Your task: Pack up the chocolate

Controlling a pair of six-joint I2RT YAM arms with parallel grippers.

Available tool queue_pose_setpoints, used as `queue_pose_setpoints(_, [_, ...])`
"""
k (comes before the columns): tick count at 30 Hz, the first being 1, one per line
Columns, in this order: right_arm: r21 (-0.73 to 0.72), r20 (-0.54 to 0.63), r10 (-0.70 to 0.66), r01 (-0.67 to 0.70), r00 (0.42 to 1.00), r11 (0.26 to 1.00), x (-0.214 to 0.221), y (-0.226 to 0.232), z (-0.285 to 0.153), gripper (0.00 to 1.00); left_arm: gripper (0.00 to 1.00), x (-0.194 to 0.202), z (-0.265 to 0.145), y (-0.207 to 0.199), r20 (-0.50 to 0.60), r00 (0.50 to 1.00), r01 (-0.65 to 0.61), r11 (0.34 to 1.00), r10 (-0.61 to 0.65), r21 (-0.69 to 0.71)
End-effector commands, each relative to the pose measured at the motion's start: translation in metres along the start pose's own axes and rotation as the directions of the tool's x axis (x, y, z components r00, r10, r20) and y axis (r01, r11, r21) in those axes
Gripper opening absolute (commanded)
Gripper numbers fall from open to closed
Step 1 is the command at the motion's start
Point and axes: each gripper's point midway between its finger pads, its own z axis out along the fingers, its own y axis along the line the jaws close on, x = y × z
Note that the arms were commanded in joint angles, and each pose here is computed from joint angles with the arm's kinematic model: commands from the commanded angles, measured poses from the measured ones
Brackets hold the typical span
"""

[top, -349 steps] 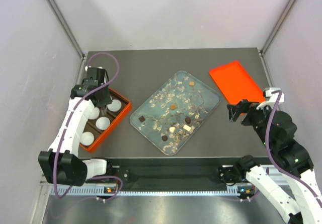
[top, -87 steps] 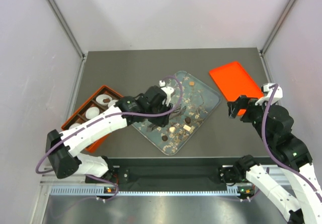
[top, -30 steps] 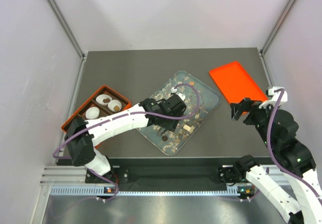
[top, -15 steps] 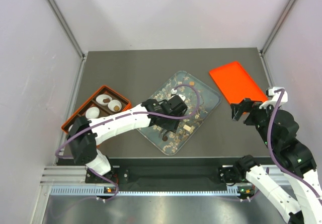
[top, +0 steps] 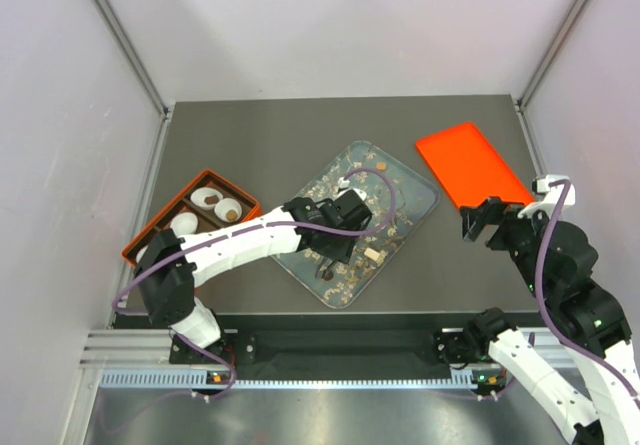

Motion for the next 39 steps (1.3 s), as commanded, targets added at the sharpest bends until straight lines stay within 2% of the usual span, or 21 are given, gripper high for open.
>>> queue_pose_setpoints(1, [-0.008, 0.05, 0.021, -0.021, 0.999, 1.0, -0.016, 0.001, -0.009, 1.0, 0.46, -0.009, -0.001, -0.001, 0.032, 0.999, 0.007, 1.0, -0.007, 0.004])
queue_pose_setpoints(12, [-0.006, 0.05, 0.023, -0.023, 0.998, 1.0, -0.016, 0.001, -0.009, 1.0, 0.39, -0.019, -0.021, 0.004, 0.059, 0.998, -0.003, 1.0, 0.004, -0.017])
queue_pose_setpoints(28, [-0.016, 0.057, 0.02, -0.019, 0.998, 1.0, -0.015, 0.001, -0.009, 1.0, 0.38, -0.044, -0.042, 0.026, 0.108, 0.994, 0.035, 0.998, -0.03, -0.042])
queue_pose_setpoints(34, [-0.061, 0.063, 0.034, -0.03, 0.997, 0.998, -0.014, 0.009, -0.008, 1.0, 0.38, -0.054, -0.055, 0.059, 0.133, 0.986, 0.11, 0.992, -0.101, -0.066])
queue_pose_setpoints(39, [-0.093, 0.067, 0.039, -0.032, 0.997, 0.995, -0.012, 0.014, -0.007, 1.0, 0.38, -0.062, -0.091, 0.122, 0.206, 0.951, 0.258, 0.958, -0.229, -0.128])
